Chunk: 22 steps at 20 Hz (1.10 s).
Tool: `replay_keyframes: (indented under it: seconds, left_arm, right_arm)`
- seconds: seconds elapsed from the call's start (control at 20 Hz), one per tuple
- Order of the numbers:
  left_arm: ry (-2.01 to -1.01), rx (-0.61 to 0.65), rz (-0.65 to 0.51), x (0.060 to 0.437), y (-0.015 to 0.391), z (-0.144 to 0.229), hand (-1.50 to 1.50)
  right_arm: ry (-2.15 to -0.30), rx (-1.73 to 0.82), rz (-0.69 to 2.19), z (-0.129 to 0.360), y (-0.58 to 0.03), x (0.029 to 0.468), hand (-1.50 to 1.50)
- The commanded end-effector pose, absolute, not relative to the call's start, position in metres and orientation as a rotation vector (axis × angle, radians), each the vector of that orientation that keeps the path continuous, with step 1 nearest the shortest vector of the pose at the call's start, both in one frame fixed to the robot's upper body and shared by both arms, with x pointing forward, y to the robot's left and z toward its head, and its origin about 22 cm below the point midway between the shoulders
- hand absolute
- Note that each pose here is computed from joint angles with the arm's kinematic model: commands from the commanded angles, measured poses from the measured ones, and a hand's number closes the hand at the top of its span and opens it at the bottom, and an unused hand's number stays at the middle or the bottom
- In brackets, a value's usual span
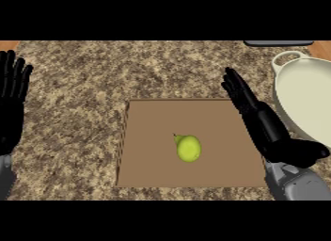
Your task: Pick the pear from the tray and place it in the pot
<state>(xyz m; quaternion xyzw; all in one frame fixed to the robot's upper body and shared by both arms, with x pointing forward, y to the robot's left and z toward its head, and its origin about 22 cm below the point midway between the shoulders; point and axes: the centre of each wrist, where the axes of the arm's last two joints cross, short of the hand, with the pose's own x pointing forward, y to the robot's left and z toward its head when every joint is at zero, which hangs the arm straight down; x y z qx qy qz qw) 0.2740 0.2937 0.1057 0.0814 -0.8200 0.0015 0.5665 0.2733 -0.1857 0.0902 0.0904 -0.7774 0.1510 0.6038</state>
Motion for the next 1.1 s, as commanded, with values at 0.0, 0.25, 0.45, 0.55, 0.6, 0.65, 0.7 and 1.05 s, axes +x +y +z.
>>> replay_keyframes:
  seconds: [0.0,0.25,0.45,0.55,0.6,0.65,0.7,1.05]
  left_arm:
    - [-1.928,0.179,-0.008,0.275,0.269,0.092,0.0]
    - [-1.788,0.154,0.005,0.254,0.252,0.041,0.0]
    - [-1.711,0.092,0.021,0.243,0.218,0.026,0.0]
    - [-1.704,0.118,0.025,0.243,0.227,0.018,0.0]
    - [-1.722,0.11,0.025,0.231,0.224,0.003,0.0]
    - [-1.705,0.106,0.036,0.243,0.226,0.02,0.0]
    - [-1.701,0.124,0.031,0.256,0.223,-0.007,0.0]
    - [-1.706,0.125,0.034,0.237,0.231,0.004,0.0]
  right_arm:
    - [-1.9,0.251,0.379,0.101,-0.208,0.288,1.5]
    - [-2.193,0.405,0.576,0.182,-0.239,0.329,1.5]
    - [-1.917,-0.251,0.636,0.11,-0.263,0.331,-1.5]
    - [-2.017,-0.059,0.602,0.089,-0.256,0.335,-1.5]
    - [-2.065,0.014,0.597,0.097,-0.241,0.316,-1.5]
    - [-2.083,0.022,0.633,0.1,-0.256,0.317,-1.5]
    - [-2.133,0.038,0.627,0.114,-0.241,0.311,-1.5]
    - [-1.923,-0.092,0.959,0.155,-0.232,0.285,-1.5]
